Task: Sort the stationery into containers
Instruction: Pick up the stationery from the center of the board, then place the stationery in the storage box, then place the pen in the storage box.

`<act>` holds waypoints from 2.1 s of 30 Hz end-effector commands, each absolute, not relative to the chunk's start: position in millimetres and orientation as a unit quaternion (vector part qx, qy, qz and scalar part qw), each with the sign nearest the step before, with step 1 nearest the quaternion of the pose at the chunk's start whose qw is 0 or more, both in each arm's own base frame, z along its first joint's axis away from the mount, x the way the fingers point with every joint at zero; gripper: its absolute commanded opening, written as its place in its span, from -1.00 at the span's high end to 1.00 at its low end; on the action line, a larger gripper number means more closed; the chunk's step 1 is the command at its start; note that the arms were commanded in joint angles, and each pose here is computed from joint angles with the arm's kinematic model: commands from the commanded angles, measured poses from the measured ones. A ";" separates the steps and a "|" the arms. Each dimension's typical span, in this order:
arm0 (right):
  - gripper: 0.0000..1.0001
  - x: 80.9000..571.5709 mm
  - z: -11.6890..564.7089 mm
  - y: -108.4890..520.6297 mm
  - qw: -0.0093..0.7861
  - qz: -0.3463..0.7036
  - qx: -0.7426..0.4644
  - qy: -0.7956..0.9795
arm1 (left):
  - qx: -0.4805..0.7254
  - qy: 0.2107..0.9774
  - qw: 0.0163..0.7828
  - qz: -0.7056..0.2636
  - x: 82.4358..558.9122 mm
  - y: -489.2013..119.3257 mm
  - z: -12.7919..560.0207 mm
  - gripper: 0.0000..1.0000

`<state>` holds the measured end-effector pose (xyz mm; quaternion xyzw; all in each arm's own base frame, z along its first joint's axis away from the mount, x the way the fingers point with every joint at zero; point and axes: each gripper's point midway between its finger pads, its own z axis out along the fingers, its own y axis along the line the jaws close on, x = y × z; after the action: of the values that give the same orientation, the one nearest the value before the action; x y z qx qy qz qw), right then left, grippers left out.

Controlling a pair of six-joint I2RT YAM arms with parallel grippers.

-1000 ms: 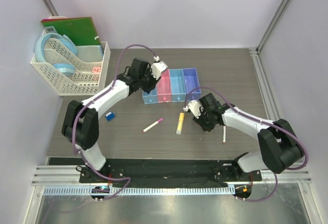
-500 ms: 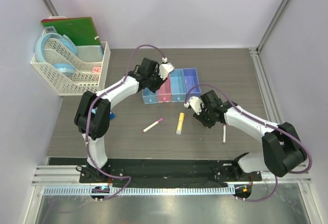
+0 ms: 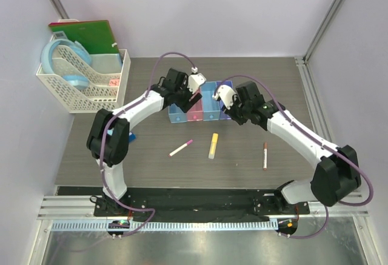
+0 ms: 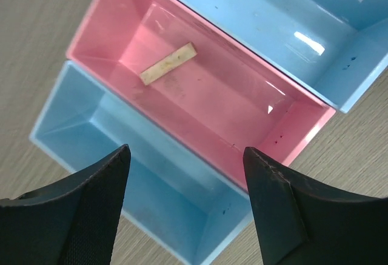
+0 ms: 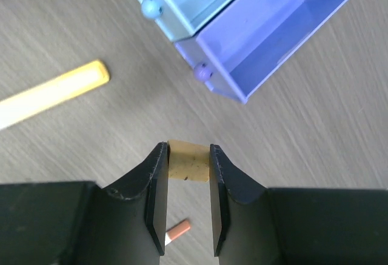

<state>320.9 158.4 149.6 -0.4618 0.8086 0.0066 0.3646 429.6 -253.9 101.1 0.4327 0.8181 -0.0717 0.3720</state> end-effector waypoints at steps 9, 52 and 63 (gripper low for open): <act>0.74 401.0 168.6 209.3 0.413 0.021 -0.463 0.784 | 0.434 0.768 0.469 -0.047 364.6 -205.2 196.0 -0.51; -0.59 468.2 168.9 297.9 0.452 -0.009 -0.463 0.762 | 0.505 0.812 0.257 -0.142 251.1 -211.4 26.8 -0.20; -0.63 418.9 223.1 194.5 0.491 -0.060 -0.368 0.787 | 0.514 0.805 0.258 -0.149 251.6 -217.7 30.6 0.91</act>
<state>428.2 231.1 178.2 -0.4267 0.7896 -0.0433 0.4389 245.4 -205.8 19.2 0.5052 0.8170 -0.1380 0.2413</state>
